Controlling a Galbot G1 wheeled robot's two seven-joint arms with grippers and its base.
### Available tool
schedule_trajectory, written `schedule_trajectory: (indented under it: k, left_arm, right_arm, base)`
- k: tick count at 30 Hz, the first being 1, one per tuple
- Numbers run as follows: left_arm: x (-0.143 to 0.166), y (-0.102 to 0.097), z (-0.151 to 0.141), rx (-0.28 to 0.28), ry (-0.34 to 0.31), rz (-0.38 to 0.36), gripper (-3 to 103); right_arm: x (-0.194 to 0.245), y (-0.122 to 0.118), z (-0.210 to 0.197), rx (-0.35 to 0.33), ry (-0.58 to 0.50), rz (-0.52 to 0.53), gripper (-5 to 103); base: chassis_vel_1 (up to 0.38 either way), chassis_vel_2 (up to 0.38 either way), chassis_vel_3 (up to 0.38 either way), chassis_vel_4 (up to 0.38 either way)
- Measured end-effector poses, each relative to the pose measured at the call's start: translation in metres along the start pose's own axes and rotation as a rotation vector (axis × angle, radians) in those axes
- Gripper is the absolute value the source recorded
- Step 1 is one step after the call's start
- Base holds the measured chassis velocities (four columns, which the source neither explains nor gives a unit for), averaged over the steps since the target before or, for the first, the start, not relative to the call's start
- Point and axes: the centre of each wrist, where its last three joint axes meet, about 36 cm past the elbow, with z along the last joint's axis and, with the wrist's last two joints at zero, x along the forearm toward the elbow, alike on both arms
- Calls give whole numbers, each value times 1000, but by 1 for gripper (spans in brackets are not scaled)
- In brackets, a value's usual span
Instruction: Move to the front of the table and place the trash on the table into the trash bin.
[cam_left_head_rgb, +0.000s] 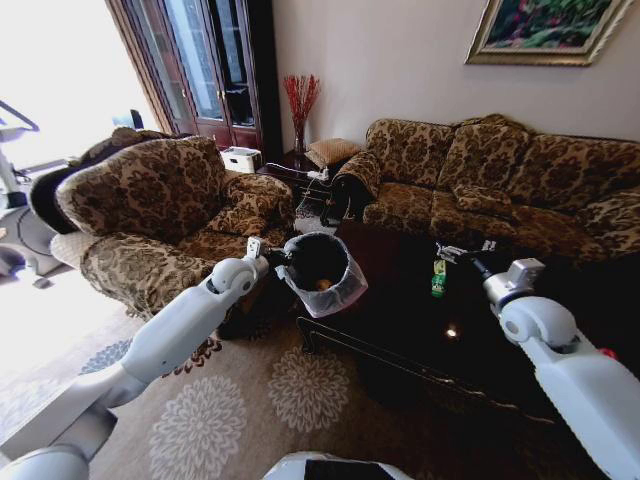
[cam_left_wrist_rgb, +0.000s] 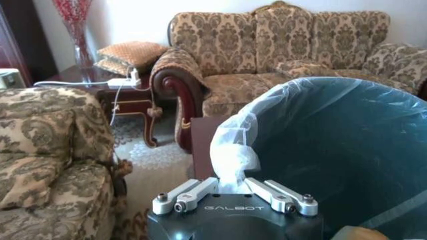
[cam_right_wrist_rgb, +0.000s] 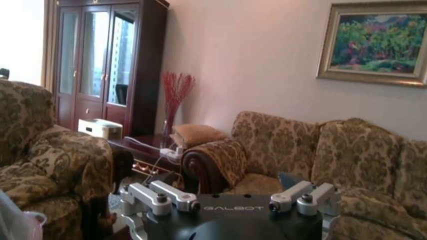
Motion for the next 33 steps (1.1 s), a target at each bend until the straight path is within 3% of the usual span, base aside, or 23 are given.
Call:
schedule_trajectory:
  k: [17,33]
  left_arm:
    - [32,-7,5,18,-34,17,2]
    - [51,-16,9,7,-50,40,2]
  right_arm:
    - [6,6,21,-35,41,-3,100]
    - [8,16,30,-19,36,-24,100]
  base:
    - [-49,-44,25,18]
    - [-285,-245,263,222]
